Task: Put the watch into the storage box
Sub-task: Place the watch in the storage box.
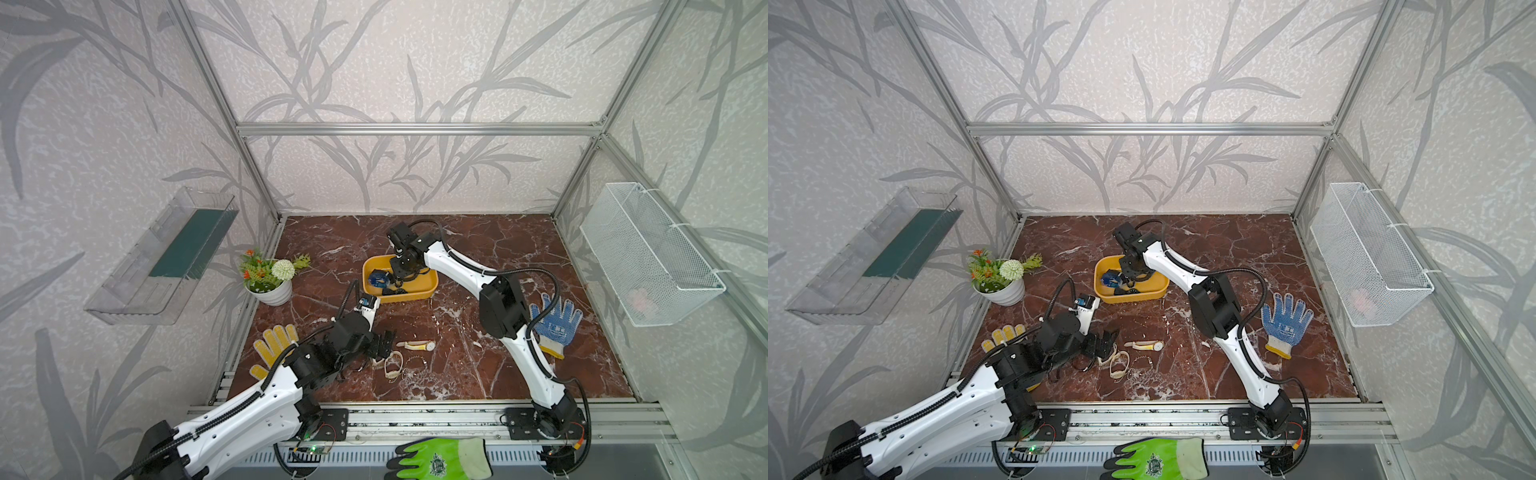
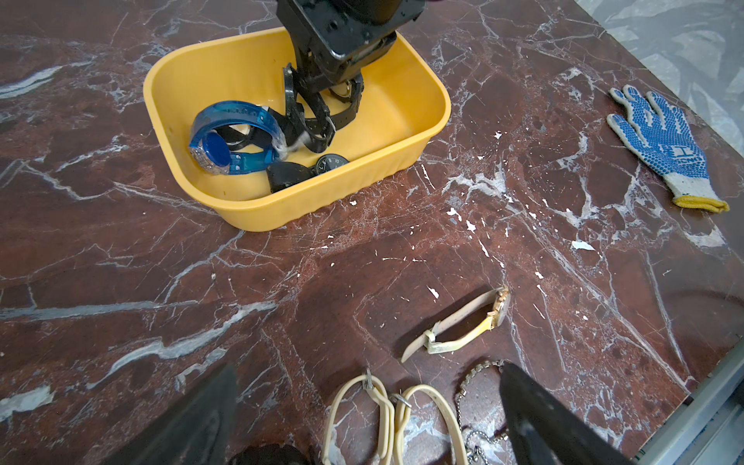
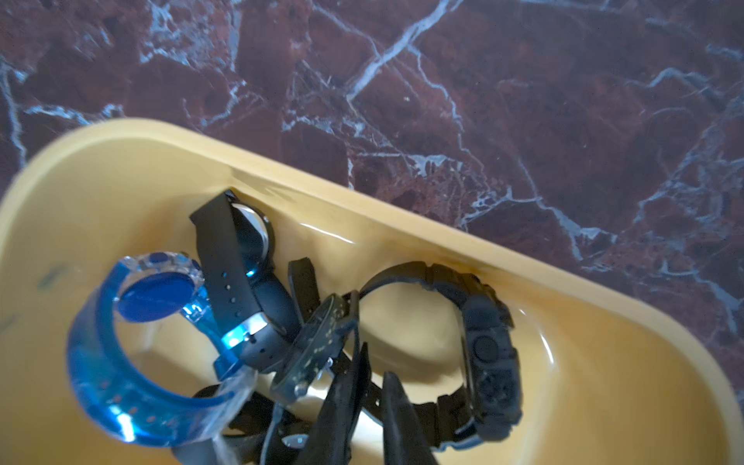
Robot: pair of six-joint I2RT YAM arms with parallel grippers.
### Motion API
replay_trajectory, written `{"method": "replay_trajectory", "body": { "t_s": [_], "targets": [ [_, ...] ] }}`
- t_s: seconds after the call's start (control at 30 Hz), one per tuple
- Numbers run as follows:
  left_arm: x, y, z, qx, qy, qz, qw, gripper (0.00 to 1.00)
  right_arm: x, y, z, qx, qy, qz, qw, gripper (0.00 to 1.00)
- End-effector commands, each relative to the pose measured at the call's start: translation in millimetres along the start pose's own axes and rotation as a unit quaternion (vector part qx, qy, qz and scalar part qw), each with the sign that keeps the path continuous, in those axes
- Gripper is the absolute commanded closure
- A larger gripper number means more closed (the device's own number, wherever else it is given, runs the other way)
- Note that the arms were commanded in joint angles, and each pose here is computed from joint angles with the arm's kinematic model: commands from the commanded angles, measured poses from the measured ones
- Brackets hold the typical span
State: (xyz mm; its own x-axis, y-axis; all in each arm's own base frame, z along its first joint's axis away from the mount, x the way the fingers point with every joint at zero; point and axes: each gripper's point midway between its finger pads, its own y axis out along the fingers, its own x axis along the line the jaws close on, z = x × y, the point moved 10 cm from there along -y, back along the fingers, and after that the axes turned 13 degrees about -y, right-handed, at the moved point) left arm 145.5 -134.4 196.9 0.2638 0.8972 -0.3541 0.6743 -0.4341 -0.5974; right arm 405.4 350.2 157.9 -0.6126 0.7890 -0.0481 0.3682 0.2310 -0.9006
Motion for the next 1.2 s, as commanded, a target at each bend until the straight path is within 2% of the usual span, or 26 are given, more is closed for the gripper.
{"method": "replay_trajectory", "body": {
  "t_s": [0.0,0.07,0.2,0.33,0.43,0.57,0.73,0.77,0.93,1.03,1.17],
  "targets": [
    [2,-2,-1,-0.004,-0.008,-0.012,1.0,0.01,-2,-11,-5,-0.001,-0.003,0.004,1.0,0.78],
    [3,-2,-1,-0.004,-0.007,-0.015,1.0,0.01,-3,-25,-10,-0.018,-0.005,0.003,1.0,0.73],
    [3,-1,-1,-0.006,-0.007,-0.016,1.0,0.01,-4,-67,-22,-0.071,-0.004,-0.004,0.997,0.54],
    [3,0,0,-0.01,-0.007,-0.014,1.0,0.01,-7,-106,-23,-0.108,0.006,-0.006,0.994,0.51],
    [3,1,0,-0.011,-0.006,-0.016,1.0,0.01,-7,-130,-12,-0.128,0.016,-0.009,0.992,0.47],
    [5,2,1,-0.013,-0.007,-0.017,1.0,0.01,-6,-152,26,-0.123,0.028,-0.007,0.992,0.44],
    [6,3,2,-0.018,-0.005,-0.02,1.0,0.01,-3,-178,101,-0.085,0.067,-0.003,0.994,0.4],
    [6,4,2,-0.018,-0.005,-0.02,1.0,0.01,-2,-183,115,-0.079,0.077,0.003,0.994,0.36],
    [5,8,6,-0.01,0.004,0.001,1.0,0.01,6,-182,189,-0.028,0.165,-0.007,0.986,0.32],
    [1,10,9,0.011,0.012,0.027,1.0,0.01,18,-170,211,-0.007,0.202,-0.021,0.979,0.3],
    [-2,16,15,0.033,0.006,0.048,0.998,0.01,37,-158,215,0.003,0.215,-0.029,0.976,0.3]
  ]
}}
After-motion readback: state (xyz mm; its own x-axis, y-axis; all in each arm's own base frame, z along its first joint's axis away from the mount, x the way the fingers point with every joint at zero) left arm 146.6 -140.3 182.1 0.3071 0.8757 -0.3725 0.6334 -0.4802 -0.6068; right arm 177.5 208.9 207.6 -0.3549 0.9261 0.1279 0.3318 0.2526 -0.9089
